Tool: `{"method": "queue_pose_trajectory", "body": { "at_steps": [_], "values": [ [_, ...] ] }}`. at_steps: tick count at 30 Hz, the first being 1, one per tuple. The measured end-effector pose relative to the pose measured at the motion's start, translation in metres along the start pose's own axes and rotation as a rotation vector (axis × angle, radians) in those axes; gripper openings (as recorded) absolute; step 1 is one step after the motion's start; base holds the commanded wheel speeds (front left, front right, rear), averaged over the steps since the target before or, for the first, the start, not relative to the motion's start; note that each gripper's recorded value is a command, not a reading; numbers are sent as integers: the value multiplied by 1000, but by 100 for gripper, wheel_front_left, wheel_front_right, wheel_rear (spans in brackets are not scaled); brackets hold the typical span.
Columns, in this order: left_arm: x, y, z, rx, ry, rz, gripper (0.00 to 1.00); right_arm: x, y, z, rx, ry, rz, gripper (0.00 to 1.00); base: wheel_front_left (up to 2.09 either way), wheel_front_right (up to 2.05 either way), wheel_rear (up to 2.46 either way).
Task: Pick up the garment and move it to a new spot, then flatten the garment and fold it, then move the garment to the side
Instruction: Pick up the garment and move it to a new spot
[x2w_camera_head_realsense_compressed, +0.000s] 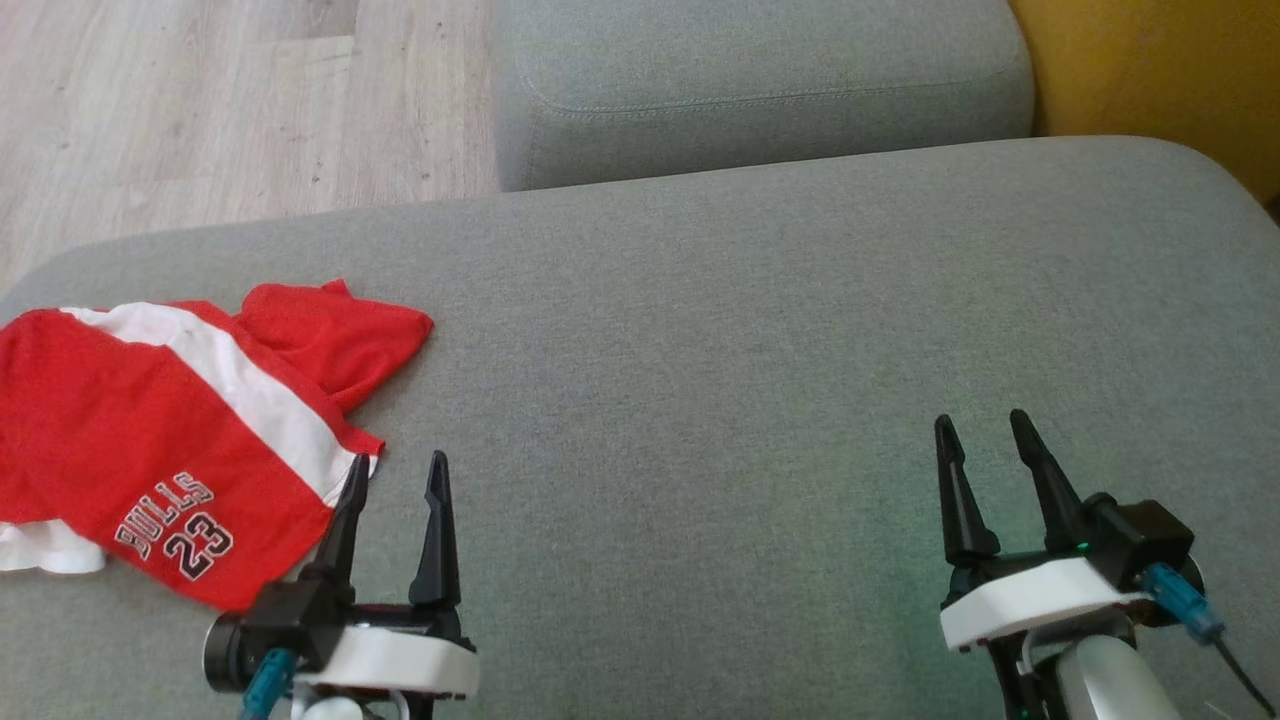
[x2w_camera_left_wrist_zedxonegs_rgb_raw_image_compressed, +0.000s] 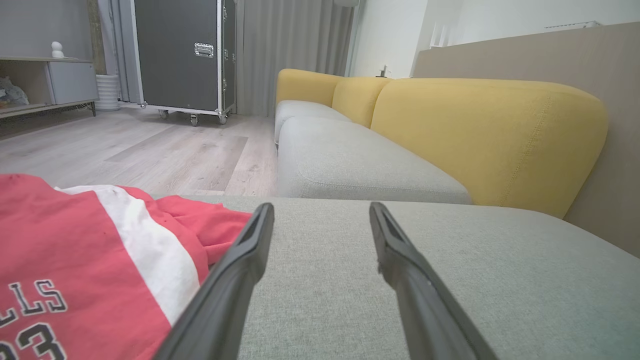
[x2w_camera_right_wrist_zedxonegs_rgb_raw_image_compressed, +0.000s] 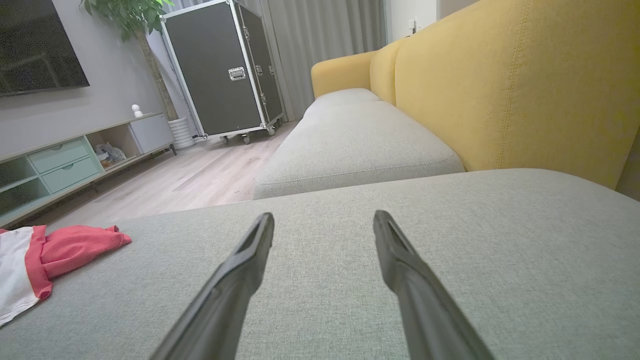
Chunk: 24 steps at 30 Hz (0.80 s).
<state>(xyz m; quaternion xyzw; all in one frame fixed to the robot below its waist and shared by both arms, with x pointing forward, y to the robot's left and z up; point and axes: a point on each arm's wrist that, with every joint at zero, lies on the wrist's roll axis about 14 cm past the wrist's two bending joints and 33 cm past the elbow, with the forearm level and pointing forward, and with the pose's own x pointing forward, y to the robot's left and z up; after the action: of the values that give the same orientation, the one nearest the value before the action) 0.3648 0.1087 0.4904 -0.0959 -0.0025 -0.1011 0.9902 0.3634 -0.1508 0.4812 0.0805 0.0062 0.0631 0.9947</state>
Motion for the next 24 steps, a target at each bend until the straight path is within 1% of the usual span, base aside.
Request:
{"method": "queue_pose_trajectory", "body": {
  "at_steps": [12, 17, 24],
  "values": [
    [-3, 4, 5, -5, -17, 22, 100, 2, 6, 2, 0, -5, 18, 100, 0, 0, 0],
    [-11, 17, 10, 10, -31, 68, 100, 7, 26, 4, 10, -12, 79, 100, 0, 0, 0],
    [-34, 54, 17, 34, -55, 191, 100, 14, 65, 4, 30, -11, 194, 100, 0, 0, 0]
  ]
}}
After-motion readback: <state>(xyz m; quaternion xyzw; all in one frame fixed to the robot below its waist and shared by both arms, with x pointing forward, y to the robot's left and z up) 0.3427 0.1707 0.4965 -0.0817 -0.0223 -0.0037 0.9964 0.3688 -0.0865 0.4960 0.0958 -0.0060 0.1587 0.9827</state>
